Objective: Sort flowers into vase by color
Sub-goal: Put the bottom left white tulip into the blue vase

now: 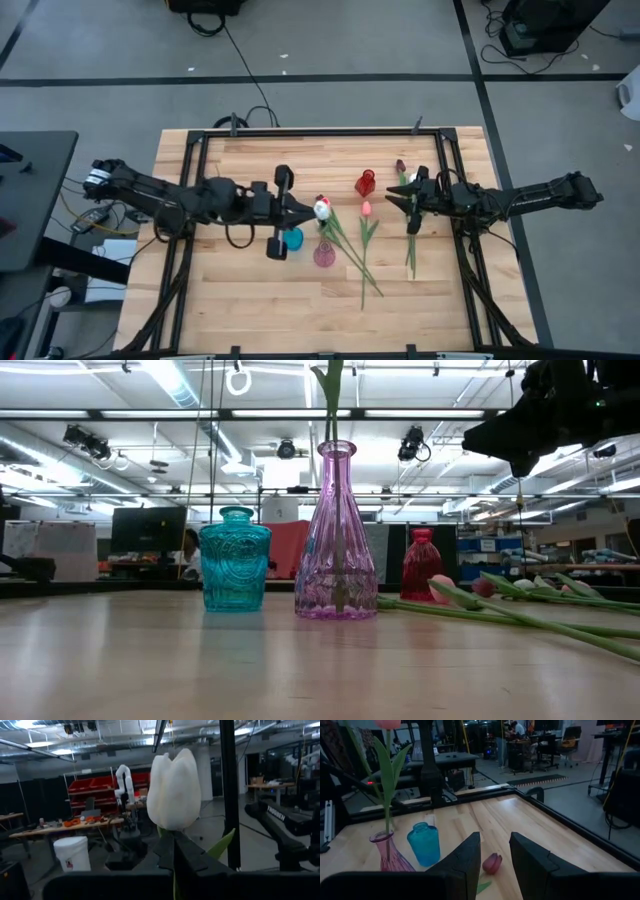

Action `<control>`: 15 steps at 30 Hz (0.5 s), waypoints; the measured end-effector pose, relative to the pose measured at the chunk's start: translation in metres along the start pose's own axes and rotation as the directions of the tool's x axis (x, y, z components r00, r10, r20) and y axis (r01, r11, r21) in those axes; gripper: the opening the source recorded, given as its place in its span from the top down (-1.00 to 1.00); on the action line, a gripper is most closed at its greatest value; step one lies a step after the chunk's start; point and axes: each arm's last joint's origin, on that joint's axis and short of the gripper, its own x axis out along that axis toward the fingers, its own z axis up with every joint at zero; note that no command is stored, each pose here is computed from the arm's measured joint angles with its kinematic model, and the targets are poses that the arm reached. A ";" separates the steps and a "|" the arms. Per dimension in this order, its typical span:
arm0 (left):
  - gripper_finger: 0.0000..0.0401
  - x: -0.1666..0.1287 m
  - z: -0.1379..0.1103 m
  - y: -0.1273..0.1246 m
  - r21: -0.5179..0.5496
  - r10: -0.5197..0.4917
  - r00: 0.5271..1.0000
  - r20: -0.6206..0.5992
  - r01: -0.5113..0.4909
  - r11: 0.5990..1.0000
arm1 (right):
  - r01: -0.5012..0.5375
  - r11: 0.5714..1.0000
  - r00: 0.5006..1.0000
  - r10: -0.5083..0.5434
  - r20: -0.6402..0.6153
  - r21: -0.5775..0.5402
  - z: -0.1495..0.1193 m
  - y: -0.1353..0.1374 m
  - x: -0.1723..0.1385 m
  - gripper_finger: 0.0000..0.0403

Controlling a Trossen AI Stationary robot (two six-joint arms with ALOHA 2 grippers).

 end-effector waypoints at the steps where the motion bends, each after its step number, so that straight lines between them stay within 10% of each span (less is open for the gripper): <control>1: 0.98 0.001 -0.002 -0.001 0.001 -0.001 1.000 -0.007 0.001 1.000 | 0.000 1.000 1.000 0.000 0.000 0.000 0.000 0.000 0.000 0.41; 15: 0.98 -0.006 0.009 0.003 -0.043 0.055 0.998 0.025 -0.054 0.998 | -0.005 1.000 1.000 0.005 0.005 0.001 0.001 0.000 0.000 0.41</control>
